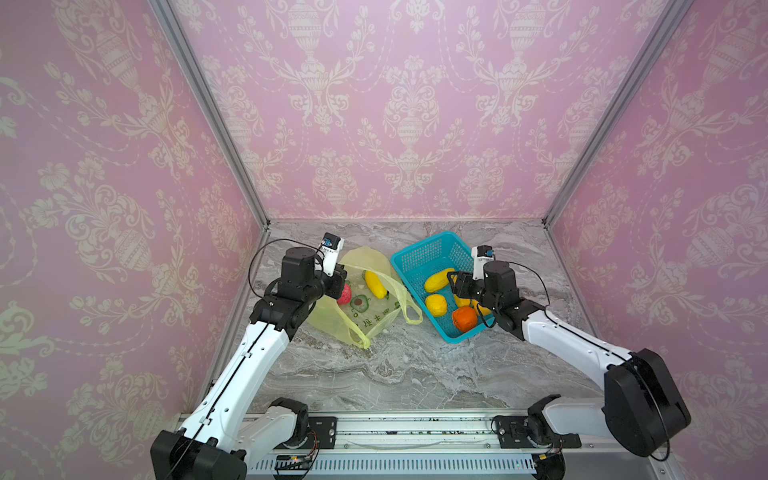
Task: Untie the knot of the plastic bag and take out the fruit
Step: 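Move the open right gripper back over the bag mouth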
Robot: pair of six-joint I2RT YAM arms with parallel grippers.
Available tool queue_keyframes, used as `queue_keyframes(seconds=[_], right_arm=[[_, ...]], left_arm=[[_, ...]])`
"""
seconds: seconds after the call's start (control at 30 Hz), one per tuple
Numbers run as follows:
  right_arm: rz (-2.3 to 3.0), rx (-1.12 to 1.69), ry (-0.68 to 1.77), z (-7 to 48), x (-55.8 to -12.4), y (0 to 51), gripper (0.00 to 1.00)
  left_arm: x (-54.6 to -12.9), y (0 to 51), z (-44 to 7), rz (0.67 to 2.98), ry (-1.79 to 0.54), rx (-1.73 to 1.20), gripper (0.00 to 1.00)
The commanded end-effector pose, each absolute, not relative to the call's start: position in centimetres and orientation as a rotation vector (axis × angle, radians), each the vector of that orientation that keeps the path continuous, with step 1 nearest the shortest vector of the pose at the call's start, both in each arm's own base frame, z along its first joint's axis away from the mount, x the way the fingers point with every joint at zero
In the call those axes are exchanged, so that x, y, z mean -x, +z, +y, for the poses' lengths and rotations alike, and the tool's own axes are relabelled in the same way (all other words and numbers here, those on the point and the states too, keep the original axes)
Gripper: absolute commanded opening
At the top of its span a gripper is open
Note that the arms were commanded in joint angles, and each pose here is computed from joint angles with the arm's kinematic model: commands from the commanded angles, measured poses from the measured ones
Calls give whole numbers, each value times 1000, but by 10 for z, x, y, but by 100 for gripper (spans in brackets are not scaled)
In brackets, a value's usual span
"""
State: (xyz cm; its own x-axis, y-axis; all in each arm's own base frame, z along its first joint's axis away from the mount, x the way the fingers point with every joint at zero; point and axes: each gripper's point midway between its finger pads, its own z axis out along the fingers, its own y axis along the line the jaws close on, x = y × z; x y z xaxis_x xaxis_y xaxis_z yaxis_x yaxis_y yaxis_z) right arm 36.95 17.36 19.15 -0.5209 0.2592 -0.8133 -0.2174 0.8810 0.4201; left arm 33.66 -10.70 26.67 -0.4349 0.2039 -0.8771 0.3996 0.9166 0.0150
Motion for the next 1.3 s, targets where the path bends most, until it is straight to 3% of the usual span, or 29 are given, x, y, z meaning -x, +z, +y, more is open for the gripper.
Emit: queue_keyframes(seconds=[0.0,0.07,0.17,0.4,0.7,1.27], right_arm=[[1881,148,590,195,-348,229,43],[1809,283,605,218,-328,246,36],[1699,515,618,258,-294,264,33],[1603,884,609,333,-247,255,25],[1683,1070,502,388,-247,221,18],[1869,1063,199,423,-315,140,13]], left_arm=[[-338,269,-104,2037,-225,-432,0],[-337,270,-104,2035,-226,-432,0],[-337,269,-104,2037,-226,-433,0],[-337,270,-104,2034,-228,-431,0],[-337,270,-104,2035,-233,-430,0],[-336,271,-106,2032,-239,-433,0]])
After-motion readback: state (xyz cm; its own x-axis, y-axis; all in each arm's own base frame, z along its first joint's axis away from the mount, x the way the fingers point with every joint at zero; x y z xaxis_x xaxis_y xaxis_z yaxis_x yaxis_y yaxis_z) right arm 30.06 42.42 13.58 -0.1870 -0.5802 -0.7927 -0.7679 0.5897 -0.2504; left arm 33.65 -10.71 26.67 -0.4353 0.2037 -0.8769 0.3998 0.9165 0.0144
